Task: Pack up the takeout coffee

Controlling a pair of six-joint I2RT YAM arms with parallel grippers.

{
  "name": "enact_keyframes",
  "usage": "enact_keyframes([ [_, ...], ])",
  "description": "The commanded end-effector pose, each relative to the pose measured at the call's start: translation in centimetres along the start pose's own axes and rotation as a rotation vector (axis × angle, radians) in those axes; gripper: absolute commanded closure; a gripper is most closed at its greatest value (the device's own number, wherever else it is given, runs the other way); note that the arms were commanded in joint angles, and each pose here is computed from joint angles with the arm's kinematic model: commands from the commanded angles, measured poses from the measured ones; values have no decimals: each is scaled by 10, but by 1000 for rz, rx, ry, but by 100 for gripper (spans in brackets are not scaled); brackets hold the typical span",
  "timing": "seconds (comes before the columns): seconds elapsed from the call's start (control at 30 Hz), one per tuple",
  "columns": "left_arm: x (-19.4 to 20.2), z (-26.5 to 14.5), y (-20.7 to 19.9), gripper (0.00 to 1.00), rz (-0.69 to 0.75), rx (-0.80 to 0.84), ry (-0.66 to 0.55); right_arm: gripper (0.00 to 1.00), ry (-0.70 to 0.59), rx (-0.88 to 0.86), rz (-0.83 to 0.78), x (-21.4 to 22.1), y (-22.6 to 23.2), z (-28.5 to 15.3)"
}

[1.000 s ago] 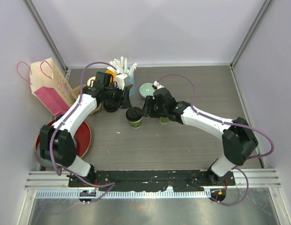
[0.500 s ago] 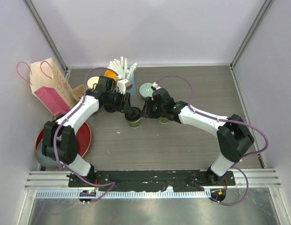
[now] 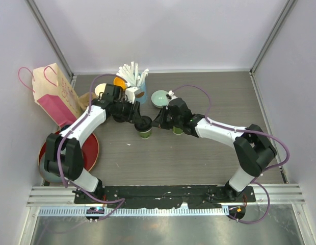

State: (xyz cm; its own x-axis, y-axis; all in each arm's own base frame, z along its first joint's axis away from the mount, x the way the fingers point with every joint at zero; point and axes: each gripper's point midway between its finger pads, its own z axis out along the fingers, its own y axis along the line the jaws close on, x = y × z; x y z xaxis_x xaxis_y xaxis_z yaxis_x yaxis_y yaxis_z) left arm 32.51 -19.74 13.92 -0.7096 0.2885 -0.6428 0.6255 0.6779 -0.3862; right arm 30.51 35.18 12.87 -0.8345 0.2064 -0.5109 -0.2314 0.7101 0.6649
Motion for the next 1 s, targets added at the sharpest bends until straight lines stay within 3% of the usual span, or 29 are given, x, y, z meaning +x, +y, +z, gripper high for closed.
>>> enact_keyframes([
  [0.0, 32, 2, -14, 55, -48, 65, 93, 90, 101, 153, 23, 44, -53, 12],
  [0.23, 48, 1, -14, 54, -49, 72, 145, 99, 145, 214, 21, 62, -74, 9],
  [0.67, 80, 4, -1, 55, -37, 37, 254, 99, 188, 299, -20, 81, -96, 12],
  [0.97, 95, 8, 12, 65, -47, 30, 290, 99, 144, 303, -106, 57, -79, 8],
])
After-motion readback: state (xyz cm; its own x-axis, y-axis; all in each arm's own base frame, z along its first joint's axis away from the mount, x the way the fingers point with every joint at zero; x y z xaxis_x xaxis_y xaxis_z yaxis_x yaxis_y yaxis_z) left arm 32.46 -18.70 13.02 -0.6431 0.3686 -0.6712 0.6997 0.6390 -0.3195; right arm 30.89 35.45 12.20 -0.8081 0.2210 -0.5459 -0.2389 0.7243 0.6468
